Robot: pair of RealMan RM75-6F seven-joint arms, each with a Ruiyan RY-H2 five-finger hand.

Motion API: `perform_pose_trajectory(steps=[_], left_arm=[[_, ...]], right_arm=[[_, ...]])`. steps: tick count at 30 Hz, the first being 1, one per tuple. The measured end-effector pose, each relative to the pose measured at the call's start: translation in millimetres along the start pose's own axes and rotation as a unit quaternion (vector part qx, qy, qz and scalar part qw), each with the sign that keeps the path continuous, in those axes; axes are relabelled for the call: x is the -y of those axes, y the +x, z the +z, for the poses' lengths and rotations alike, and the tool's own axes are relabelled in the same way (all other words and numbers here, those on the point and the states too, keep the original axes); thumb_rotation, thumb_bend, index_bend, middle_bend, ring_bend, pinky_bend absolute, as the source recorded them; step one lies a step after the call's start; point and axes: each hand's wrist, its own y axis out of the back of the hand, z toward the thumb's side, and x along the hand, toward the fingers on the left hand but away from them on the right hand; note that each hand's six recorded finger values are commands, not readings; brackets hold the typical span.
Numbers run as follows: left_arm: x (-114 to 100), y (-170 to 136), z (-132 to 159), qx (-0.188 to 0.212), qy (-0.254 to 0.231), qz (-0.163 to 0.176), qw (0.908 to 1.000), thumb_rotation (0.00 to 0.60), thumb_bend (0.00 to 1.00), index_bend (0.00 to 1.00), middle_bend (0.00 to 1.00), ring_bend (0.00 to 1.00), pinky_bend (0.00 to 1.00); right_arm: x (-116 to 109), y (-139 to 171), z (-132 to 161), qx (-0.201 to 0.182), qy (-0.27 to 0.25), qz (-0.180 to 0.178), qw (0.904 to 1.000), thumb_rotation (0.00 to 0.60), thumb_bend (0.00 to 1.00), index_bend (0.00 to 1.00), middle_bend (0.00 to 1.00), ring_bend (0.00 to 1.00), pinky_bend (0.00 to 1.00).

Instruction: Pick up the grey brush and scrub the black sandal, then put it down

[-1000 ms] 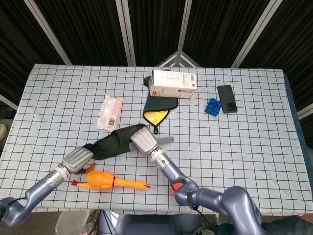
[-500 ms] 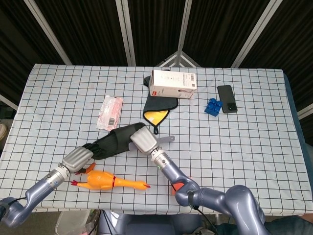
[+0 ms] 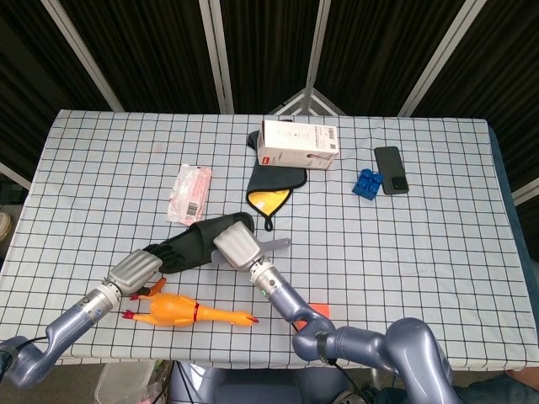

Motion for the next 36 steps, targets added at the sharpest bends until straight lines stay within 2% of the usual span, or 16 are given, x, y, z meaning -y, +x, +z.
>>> perform_pose_trajectory(steps=[14, 23, 28, 33, 36], left_arm=[[4.1, 0.1, 0.1, 0.002, 0.0, -0.006, 1.0, 0.6, 0.73, 0.18, 0.21, 0.11, 0.15], [3.9, -2.4, -2.8, -0.003, 0.001, -0.004, 1.0, 0.6, 0.73, 0.18, 0.21, 0.11, 0.15], [-0.5, -1.5, -0.1, 0.001, 0.0, 0.005, 1.0, 0.6, 0.73, 0.18, 0.21, 0.11, 0.14], [-5.2, -0.7, 5.4, 0.012, 0.005, 0.015, 0.9998, 0.6, 0.71, 0.17, 0.17, 0.1, 0.11], [-9.5, -1.0, 8.3, 0.017, 0.006, 0.026, 0.9995, 0.6, 0.64, 0.12, 0.07, 0.03, 0.07]], right_arm=[[11.7, -7.4, -35.1, 0.049, 0.02, 0.011, 0.9985, 0.6, 0.84, 0.87, 0.76, 0.61, 0.77], [16.2, -3.8, -59.7, 0.069, 0.051, 0.019, 0.9961, 0.6, 0.84, 0.87, 0.76, 0.61, 0.77], [11.9, -1.9, -61.5, 0.069, 0.05, 0.014, 0.9963, 0.6, 0.85, 0.87, 0.76, 0.61, 0.77], [3.3, 3.8, -59.6, 0.059, 0.064, 0.008, 0.9962, 0.6, 0.86, 0.87, 0.76, 0.61, 0.77], [-2.6, 10.7, -60.0, 0.055, 0.076, 0.008, 0.9956, 0.6, 0.86, 0.87, 0.76, 0.61, 0.77]])
